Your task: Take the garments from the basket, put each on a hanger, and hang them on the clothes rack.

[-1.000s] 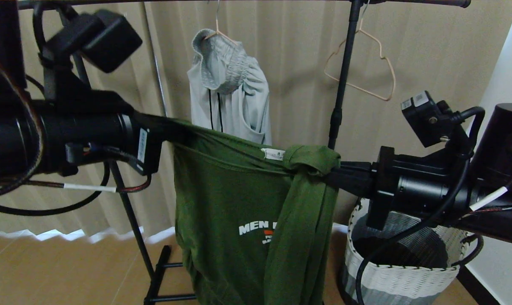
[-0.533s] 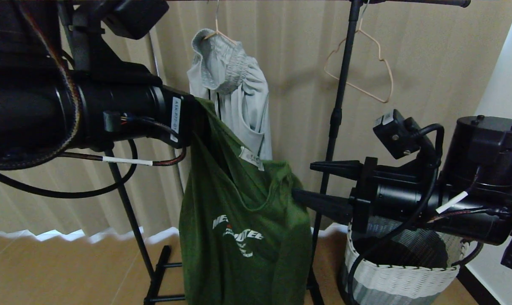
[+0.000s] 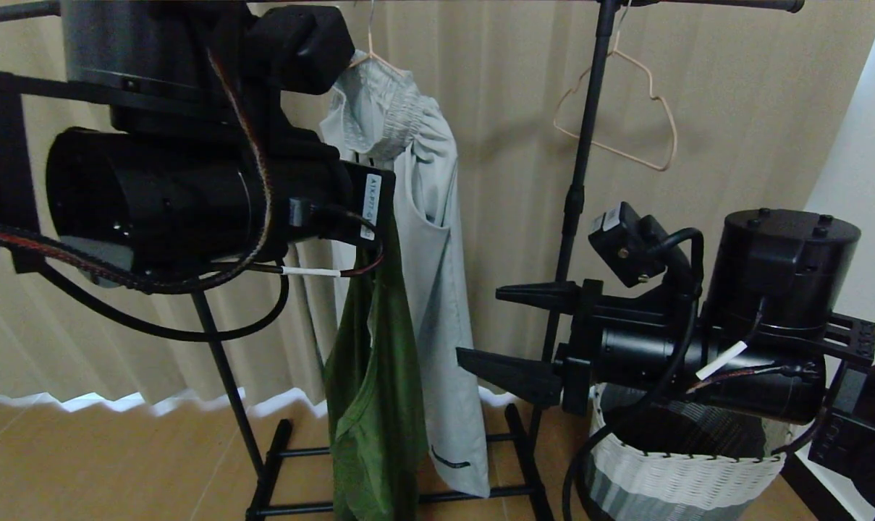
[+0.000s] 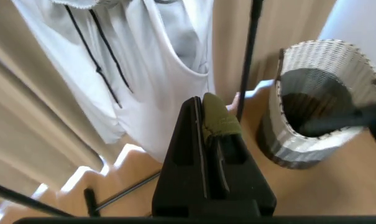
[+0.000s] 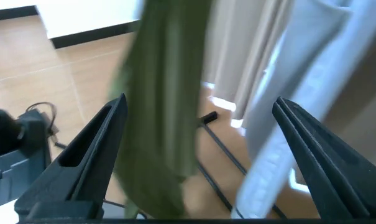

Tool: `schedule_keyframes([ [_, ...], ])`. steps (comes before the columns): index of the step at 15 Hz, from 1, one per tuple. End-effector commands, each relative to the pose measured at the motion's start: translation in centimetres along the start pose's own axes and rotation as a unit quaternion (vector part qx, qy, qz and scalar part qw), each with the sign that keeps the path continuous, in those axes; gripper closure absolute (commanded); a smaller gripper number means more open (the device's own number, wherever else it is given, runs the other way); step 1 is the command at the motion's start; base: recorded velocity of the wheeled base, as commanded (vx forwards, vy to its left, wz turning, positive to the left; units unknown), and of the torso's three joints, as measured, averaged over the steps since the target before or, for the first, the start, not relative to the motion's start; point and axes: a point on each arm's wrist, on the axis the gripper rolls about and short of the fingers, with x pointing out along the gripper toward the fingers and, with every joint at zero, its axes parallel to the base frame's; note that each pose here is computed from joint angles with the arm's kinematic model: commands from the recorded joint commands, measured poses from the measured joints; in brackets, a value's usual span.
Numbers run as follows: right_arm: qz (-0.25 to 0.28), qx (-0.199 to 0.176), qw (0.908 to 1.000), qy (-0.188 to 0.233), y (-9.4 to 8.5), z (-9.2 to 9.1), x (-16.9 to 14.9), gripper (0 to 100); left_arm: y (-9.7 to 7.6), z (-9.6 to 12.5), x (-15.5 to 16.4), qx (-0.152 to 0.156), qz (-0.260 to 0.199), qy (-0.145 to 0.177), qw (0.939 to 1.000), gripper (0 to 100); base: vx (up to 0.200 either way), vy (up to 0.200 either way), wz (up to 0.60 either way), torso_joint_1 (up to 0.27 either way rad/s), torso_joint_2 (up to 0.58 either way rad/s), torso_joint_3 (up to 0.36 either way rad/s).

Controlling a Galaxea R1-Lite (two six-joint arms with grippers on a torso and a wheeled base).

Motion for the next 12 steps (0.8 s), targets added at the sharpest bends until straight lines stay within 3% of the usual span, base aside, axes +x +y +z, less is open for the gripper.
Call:
schedule_keyframes([
  [1,0.012,-0.001,0.9999,0.005,0.5,-0.1,1.0,0,-0.6,-0.3,1.1,0.005,0.012,0.009,0.9999,100,0.000,0.000,0.00,0.000,0.00,0.000],
  [4,0.002,0.001,0.9999,0.011,0.3,-0.3,1.4,0,-0.9,-0.1,2.3,0.006,0.062,0.010,0.9980,100,0.000,0.000,0.00,0.000,0.00,0.000],
  [7,-0.052,0.004,0.9984,0.024,-0.5,-1.0,3.1,0,-1.6,0.7,2.0,0.004,0.057,-0.002,0.9984,100,0.000,0.000,0.00,0.000,0.00,0.000],
  [12,-0.063,-0.001,0.9974,0.034,0.5,-0.7,5.2,0,-2.8,1.3,3.9,0.005,0.075,-0.007,0.9972,100,0.000,0.000,0.00,0.000,0.00,0.000],
])
